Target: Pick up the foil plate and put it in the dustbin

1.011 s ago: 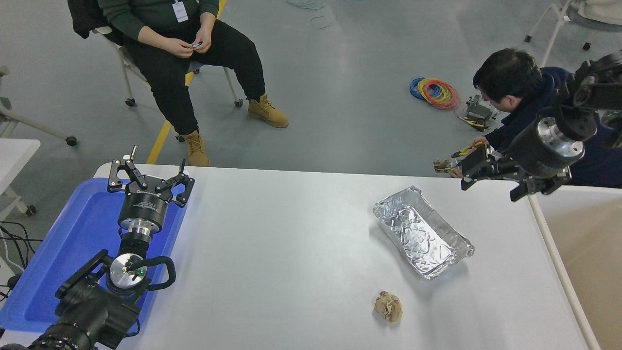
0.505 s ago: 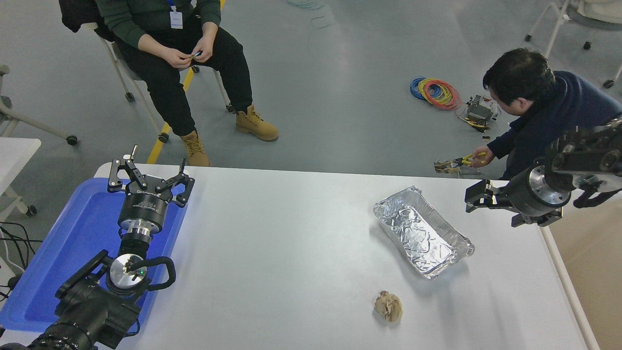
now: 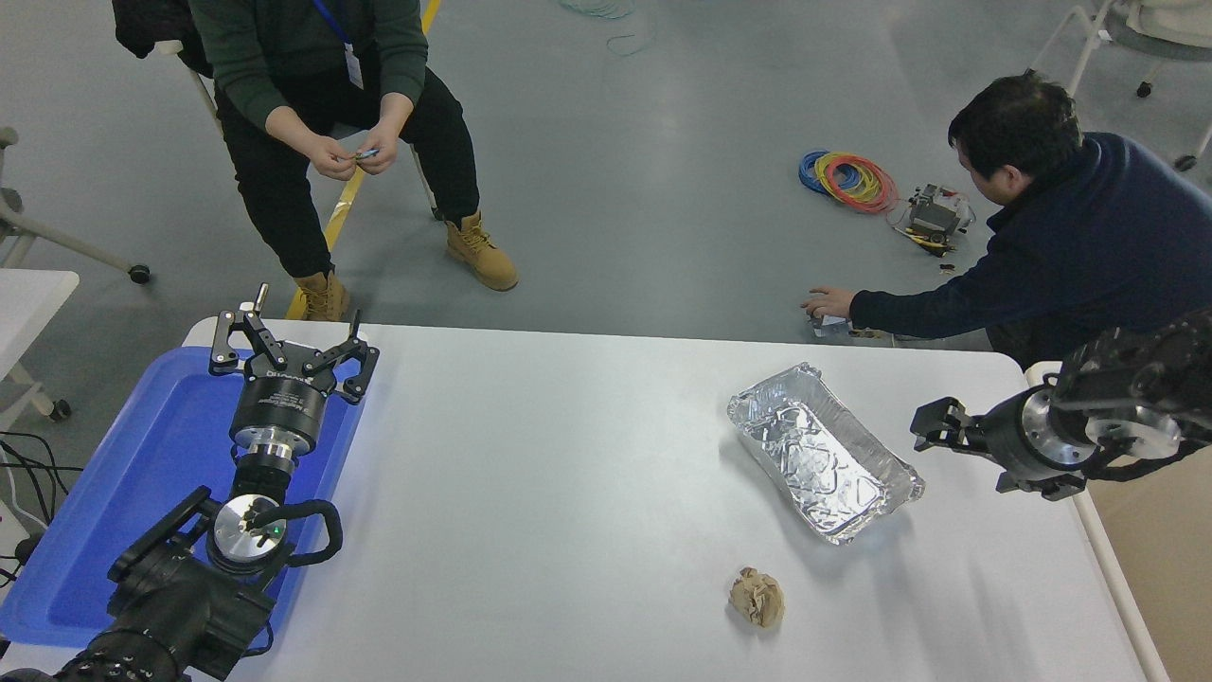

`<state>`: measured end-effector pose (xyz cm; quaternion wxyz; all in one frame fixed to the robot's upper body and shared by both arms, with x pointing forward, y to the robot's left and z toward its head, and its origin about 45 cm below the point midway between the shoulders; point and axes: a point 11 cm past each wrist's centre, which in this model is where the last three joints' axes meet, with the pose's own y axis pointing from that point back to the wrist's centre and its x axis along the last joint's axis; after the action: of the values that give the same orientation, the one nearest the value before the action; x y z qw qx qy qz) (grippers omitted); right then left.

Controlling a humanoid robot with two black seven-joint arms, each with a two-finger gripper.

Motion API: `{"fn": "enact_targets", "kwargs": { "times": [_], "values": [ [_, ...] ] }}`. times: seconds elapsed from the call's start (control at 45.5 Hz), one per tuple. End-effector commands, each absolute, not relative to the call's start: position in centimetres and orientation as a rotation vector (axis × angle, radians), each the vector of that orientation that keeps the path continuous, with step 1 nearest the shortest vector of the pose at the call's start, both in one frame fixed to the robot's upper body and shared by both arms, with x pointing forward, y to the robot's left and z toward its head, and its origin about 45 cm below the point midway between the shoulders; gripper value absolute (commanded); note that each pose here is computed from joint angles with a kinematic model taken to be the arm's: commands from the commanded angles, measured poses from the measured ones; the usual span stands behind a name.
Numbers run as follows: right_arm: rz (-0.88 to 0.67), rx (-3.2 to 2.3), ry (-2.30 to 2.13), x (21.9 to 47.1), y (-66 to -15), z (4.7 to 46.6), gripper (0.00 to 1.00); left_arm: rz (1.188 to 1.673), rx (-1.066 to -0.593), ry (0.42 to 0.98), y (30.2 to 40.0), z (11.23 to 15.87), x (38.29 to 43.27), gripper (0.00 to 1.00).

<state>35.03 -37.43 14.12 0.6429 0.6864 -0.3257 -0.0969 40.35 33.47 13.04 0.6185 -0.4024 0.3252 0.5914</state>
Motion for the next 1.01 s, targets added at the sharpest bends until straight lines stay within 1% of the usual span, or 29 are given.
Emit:
{"fn": "enact_targets", "kwargs": {
  "times": [0.0,0.22,0.352,0.571,0.747,0.857,0.923,0.989],
  "values": [
    [-0.32,1.575,-0.866,34.2,-36.4,12.2,0.99,1.36,-0.925,0.749,33.45,13.03,40.35,1.0],
    [-0.335,1.587,-0.837,32.8,-34.7,9.8,0.98,1.361,-0.925,0.748,33.53,13.06,40.35,1.0],
    [-0.327,1.592,-0.827,32.4,-33.9,8.7,0.97,1.361,-0.926,0.748,33.47,13.04,40.35,1.0],
    [-0.27,1.585,-0.813,31.8,-32.9,7.0,0.93,1.361,-0.926,0.748,33.47,13.04,40.35,1.0],
    [-0.245,1.597,-0.844,31.6,-32.0,5.8,0.83,1.36,-0.925,0.749,33.45,13.03,40.35,1.0],
    [-0.216,1.595,-0.852,31.6,-31.6,5.3,0.73,1.361,-0.926,0.748,33.47,13.04,40.35,1.0],
    [-0.21,1.595,-0.854,31.7,-31.5,5.1,0.65,1.361,-0.926,0.748,33.47,13.04,40.35,1.0],
    [-0.207,1.595,-0.857,31.7,-31.4,5.0,0.6,1.36,-0.925,0.749,33.45,13.03,40.35,1.0]
  ]
}}
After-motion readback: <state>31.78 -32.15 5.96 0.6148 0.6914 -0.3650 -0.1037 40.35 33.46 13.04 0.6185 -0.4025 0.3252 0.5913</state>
